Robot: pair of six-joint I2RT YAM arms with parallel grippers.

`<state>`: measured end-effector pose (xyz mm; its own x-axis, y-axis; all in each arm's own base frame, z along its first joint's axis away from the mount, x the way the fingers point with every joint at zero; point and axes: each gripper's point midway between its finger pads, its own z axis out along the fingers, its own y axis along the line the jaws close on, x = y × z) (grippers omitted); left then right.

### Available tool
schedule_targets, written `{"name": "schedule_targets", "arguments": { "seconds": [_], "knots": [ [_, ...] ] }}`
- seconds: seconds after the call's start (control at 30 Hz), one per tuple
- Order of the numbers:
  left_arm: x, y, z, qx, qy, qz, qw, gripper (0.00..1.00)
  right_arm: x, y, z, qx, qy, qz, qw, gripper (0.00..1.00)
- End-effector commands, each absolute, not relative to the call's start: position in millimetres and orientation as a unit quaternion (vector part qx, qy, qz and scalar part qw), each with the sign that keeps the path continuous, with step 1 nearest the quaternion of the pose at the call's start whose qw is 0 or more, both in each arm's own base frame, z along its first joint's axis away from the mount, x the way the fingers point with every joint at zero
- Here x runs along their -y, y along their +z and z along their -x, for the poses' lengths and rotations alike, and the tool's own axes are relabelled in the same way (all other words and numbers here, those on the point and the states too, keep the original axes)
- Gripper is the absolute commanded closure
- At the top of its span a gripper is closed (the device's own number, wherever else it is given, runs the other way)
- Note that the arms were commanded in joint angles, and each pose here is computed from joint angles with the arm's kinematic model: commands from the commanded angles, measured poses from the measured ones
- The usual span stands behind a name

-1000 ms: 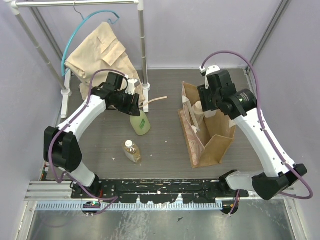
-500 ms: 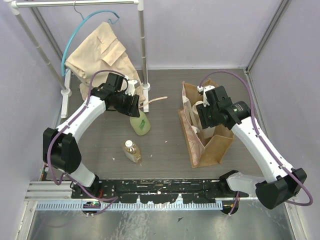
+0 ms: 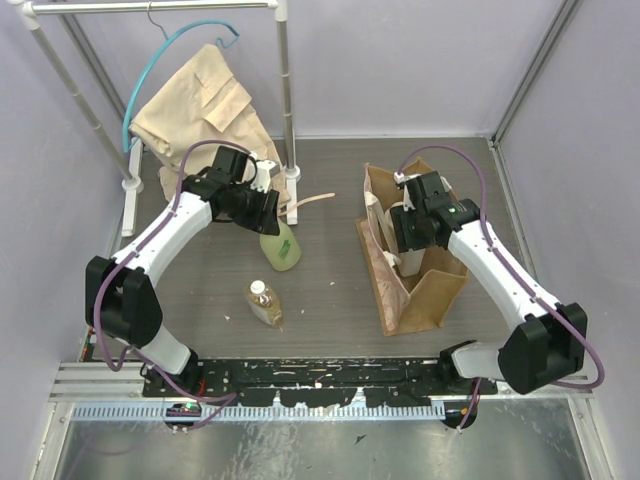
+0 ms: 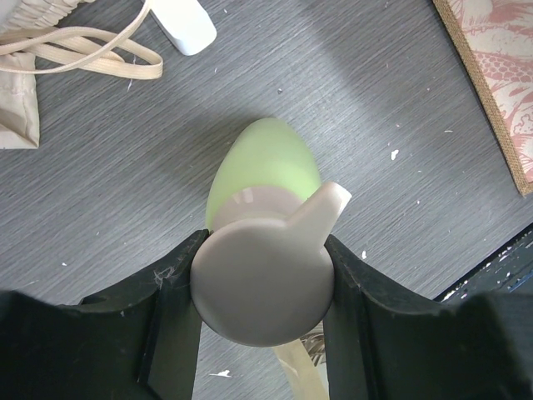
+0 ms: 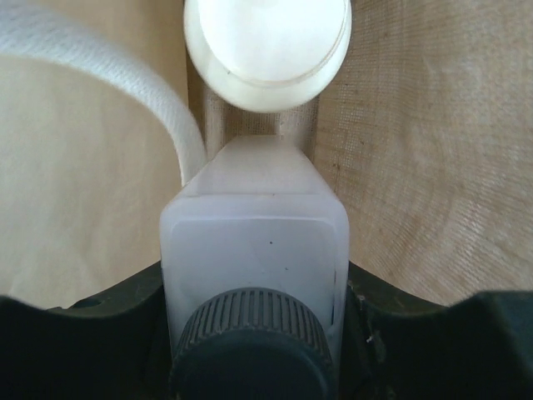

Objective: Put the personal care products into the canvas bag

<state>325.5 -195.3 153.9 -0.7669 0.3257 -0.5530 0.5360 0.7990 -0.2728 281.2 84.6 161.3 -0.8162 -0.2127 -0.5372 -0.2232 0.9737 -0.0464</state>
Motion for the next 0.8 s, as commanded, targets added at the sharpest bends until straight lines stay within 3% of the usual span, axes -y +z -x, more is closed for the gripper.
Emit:
{"name": "schedule_targets", "arguments": {
  "seconds": [0.0,0.43,0.57,0.63,0.7,0.77],
  "knots": [
    [196,156,-312,-0.918,-0.218,-0.235,0.236,0.84,-91,169,-321,-0.935,0.024,0.086,0.344,1.0],
    [198,155,-309,-0.916,-0.22,-0.235,0.24,0.88,-79,142,-346,-0.937,0.019,0.081,0.34,0.97],
    [201,160,-309,-0.913,-0.221,-0.238,0.247,1.0,-83,145,-345,-0.935,0.031,0.084,0.343,0.57],
    [202,165,-311,-0.911,-0.222,-0.239,0.253,1.0,-84,154,-345,-0.931,0.038,0.083,0.354,0.35],
    [204,171,-312,-0.909,-0.222,-0.24,0.259,1.0,-87,164,-343,-0.927,0.046,0.086,0.361,0.23],
    [205,176,-314,-0.908,-0.222,-0.241,0.262,1.0,-88,175,-341,-0.924,0.053,0.087,0.369,0.18]
  ]
}}
